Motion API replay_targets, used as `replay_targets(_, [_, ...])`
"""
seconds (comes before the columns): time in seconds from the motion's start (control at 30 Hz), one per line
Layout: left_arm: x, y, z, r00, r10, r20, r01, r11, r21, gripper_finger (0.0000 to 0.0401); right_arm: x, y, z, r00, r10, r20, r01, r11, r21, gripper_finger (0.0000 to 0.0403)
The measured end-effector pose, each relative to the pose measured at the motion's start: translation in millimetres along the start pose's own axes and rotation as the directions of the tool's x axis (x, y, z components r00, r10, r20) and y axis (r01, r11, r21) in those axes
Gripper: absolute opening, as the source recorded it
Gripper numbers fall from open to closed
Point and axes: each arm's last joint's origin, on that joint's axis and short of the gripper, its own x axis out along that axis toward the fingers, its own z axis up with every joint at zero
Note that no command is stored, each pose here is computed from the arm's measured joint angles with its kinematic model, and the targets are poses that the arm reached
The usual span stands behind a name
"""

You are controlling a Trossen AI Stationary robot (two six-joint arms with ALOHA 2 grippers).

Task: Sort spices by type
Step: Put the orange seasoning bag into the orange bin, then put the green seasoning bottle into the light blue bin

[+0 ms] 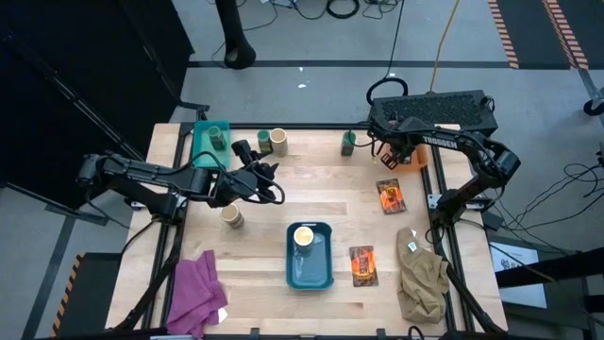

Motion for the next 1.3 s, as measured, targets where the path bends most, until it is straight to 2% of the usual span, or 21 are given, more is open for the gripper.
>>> replay_targets(0.33, [0.0,-0.2,-0.7,1.0,-0.001,-0.005,0.001,1.0,-0.001,0.0194,0.0,-0.1,-0.6,1.0,-0.001,-0.006,0.001,1.0,0.001,0.0166])
replay_targets(0.67, [0.0,-0.2,-0.7,1.0,-0.001,-0.005,0.001,1.0,-0.002,0.0194,-2.3,-0.8,-2.5,1.0,-0.001,-0.007,0.001,1.0,0.026,0.0176])
replay_targets(0.8, [0.1,-0.3,-0.7,1.0,-0.007,-0.004,0.007,1.0,-0.009,0.0194,-13.5,-0.9,-6.7,0.999,0.002,0.033,-0.004,0.998,0.059,0.0176])
replay_targets(0.97, [0.0,-0.5,-1.0,1.0,-0.009,-0.006,0.009,1.0,-0.013,0.0194,-41.2,1.2,-16.6,0.987,0.027,0.158,-0.045,0.993,0.111,0.0176])
replay_targets(1.07, [-0.5,-1.1,-1.0,1.0,-0.012,-0.005,0.012,1.0,-0.018,0.0194,-63.0,4.0,-25.0,0.961,0.059,0.271,-0.103,0.983,0.152,0.0176])
replay_targets(1.13, [-1.2,-1.7,-1.2,1.0,-0.015,-0.006,0.015,0.999,-0.029,0.0194,-79.8,7.1,-31.0,0.925,0.091,0.37,-0.161,0.973,0.163,0.0176])
replay_targets(1.3, [-6.3,-6.5,-0.5,0.999,-0.036,0.003,0.036,0.999,-0.023,0.0194,-118.6,21.4,-45.3,0.785,0.193,0.588,-0.309,0.946,0.102,0.0176])
